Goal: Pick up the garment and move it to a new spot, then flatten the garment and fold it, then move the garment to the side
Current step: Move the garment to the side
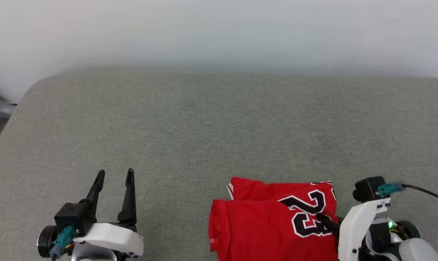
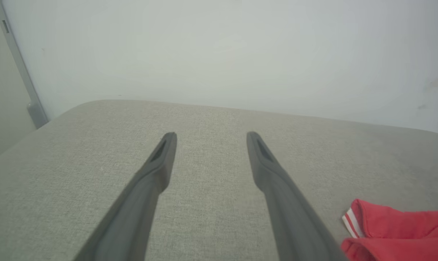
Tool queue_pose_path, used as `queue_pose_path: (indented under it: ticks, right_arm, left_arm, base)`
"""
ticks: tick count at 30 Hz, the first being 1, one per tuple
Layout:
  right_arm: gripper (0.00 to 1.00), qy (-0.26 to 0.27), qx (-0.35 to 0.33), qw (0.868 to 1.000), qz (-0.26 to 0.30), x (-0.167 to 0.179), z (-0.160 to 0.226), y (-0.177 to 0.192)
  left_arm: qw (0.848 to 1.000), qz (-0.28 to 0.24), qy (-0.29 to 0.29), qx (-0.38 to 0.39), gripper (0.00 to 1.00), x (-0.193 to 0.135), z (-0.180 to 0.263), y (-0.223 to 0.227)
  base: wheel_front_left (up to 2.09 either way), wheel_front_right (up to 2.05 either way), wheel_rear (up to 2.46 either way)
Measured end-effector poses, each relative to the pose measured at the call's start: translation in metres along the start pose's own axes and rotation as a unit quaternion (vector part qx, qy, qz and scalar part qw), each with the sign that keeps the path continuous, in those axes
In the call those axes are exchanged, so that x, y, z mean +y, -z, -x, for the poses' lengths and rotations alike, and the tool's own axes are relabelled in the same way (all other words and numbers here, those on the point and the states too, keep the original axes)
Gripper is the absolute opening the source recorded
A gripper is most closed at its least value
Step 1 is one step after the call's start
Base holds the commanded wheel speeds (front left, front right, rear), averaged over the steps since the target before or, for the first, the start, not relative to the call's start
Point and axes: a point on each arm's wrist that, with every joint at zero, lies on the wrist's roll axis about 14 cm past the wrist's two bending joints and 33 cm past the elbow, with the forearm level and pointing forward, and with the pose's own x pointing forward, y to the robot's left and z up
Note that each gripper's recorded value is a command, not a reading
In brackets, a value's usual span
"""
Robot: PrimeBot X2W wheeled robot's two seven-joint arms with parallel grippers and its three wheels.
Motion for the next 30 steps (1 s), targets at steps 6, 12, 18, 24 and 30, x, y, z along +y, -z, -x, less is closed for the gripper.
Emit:
queue_pose_path:
  ticks: [6, 12, 18, 24, 30]
  right_arm:
    - [0.00, 0.074, -0.030, 0.995, 0.066, -0.033, 0.035, -0.023]
    - [0.00, 0.148, -0.046, 0.985, 0.071, -0.071, 0.079, -0.027]
    - [0.00, 0.215, -0.079, 0.972, 0.047, -0.109, 0.115, -0.034]
    - [0.00, 0.274, -0.120, 0.954, 0.020, -0.153, 0.125, -0.054]
    - [0.00, 0.343, -0.135, 0.929, 0.019, -0.209, 0.127, -0.078]
  left_arm:
    - [0.999, 0.010, 0.045, -0.006, 1.00, -0.034, -0.014, -0.001]
    - [0.994, 0.013, 0.109, -0.008, 1.00, -0.079, -0.034, 0.003]
    - [0.981, 0.019, 0.192, -0.014, 1.00, -0.136, -0.058, 0.007]
    - [0.966, 0.023, 0.256, -0.006, 1.00, -0.177, -0.085, 0.027]
    - [0.951, 0.026, 0.307, -0.009, 1.00, -0.204, -0.116, 0.043]
  base:
    - [0.00, 0.00, 0.00]
    - [0.00, 0.00, 0.00]
    - [0.00, 0.00, 0.00]
    - [0.00, 0.00, 0.00]
    - [0.00, 0.00, 0.00]
